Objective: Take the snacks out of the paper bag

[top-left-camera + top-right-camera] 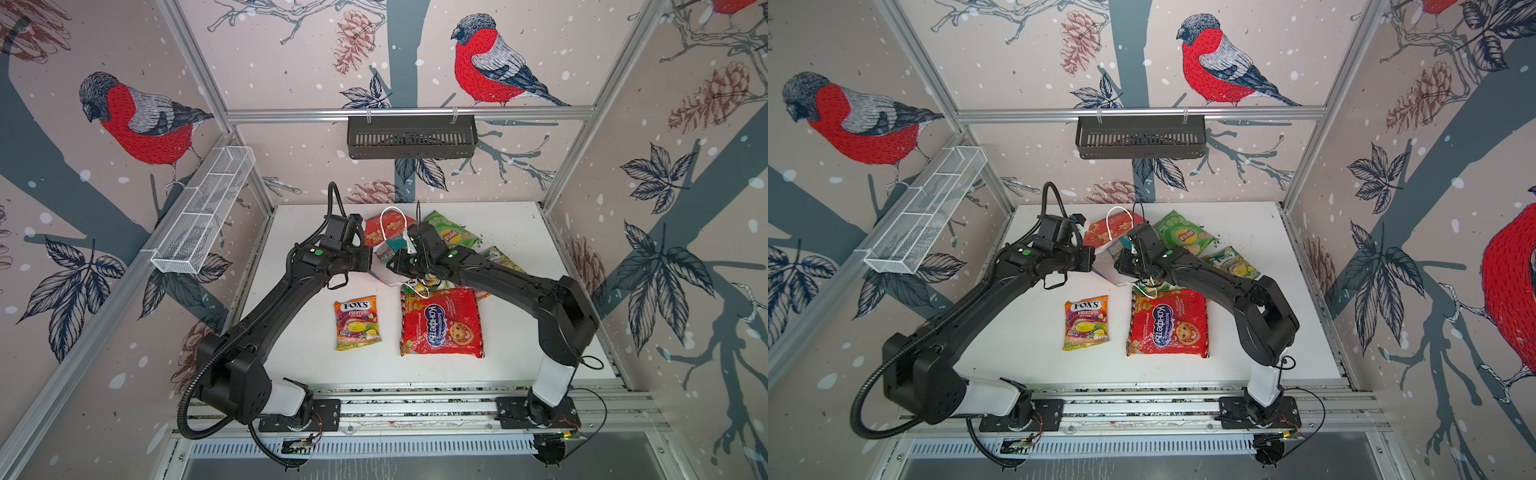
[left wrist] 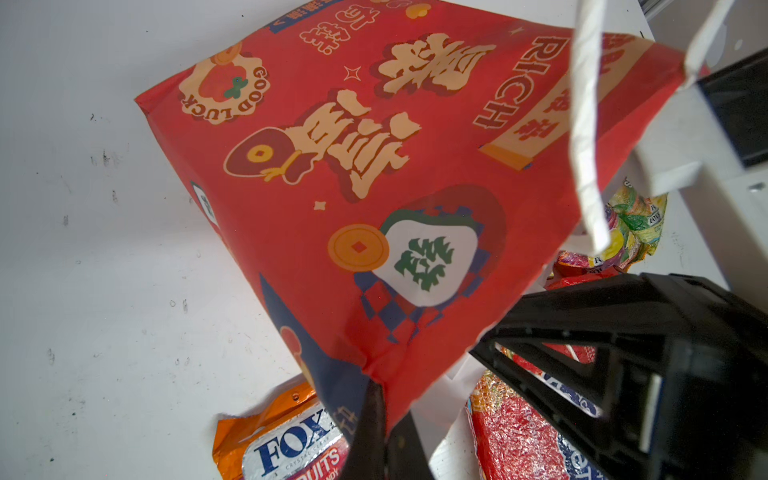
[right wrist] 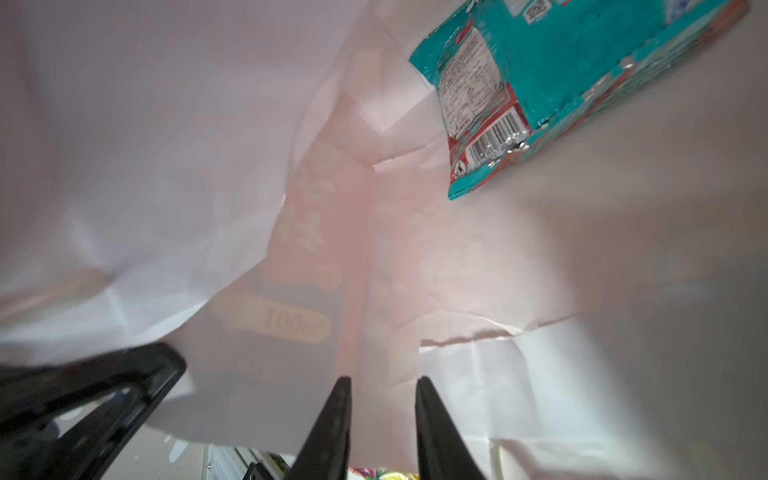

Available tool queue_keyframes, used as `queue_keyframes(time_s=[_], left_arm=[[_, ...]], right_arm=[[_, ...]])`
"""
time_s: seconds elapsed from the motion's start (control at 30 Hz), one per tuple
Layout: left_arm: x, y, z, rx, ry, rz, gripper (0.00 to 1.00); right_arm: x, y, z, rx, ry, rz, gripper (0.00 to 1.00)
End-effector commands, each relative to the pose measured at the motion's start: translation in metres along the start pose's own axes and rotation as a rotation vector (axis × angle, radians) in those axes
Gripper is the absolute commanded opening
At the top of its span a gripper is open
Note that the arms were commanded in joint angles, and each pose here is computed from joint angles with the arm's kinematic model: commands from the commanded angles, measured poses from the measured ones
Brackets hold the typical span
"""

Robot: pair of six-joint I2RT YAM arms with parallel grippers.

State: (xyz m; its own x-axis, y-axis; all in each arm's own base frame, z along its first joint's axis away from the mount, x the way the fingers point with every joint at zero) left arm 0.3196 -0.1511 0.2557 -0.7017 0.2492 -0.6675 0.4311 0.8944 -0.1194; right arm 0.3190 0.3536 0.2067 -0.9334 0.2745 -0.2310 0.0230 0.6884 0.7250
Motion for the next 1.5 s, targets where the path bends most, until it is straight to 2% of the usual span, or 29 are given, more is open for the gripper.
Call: queue_keyframes(time_s=[0.0, 0.33, 0.67, 1.0, 1.47], left_arm=[[-0.004, -0.002, 0.000, 0.004, -0.014, -0.032, 0.00], [-0.011, -0.005, 0.000, 0.033, -0.013, -0.045, 0.00], [-0.007, -0.009, 0.008, 0.072, 0.003, -0.042, 0.00], [-0.001, -0.021, 0.017, 0.164, 0.009, -0.030, 0.00], [0.003, -0.033, 0.018, 0.277, 0.004, -0.018, 0.00]], right_arm=[[-0.006, -0.003, 0.007, 0.055, -0.035, -0.008, 0.29], [-0.022, -0.025, 0.035, 0.147, -0.071, -0.018, 0.32], [-0.031, -0.031, 0.056, 0.149, -0.094, -0.028, 0.37], [-0.039, -0.035, 0.071, 0.162, -0.148, -0.051, 0.49], [-0.039, -0.037, 0.082, 0.176, -0.204, -0.082, 0.50]])
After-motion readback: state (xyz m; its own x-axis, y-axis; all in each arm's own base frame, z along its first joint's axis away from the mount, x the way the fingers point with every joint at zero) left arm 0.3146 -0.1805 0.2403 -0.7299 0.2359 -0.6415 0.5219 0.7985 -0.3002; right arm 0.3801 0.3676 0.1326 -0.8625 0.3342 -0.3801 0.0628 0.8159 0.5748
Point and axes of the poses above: each gripper's point midway between its finger pads, its own z axis out along the fingers, its own y axis along the line the jaws close on, x = y × z, the point moved 6 cm from there along -z, back along the fingers, and after that the axes turned 13 degrees about z, right-handed, at the moved point
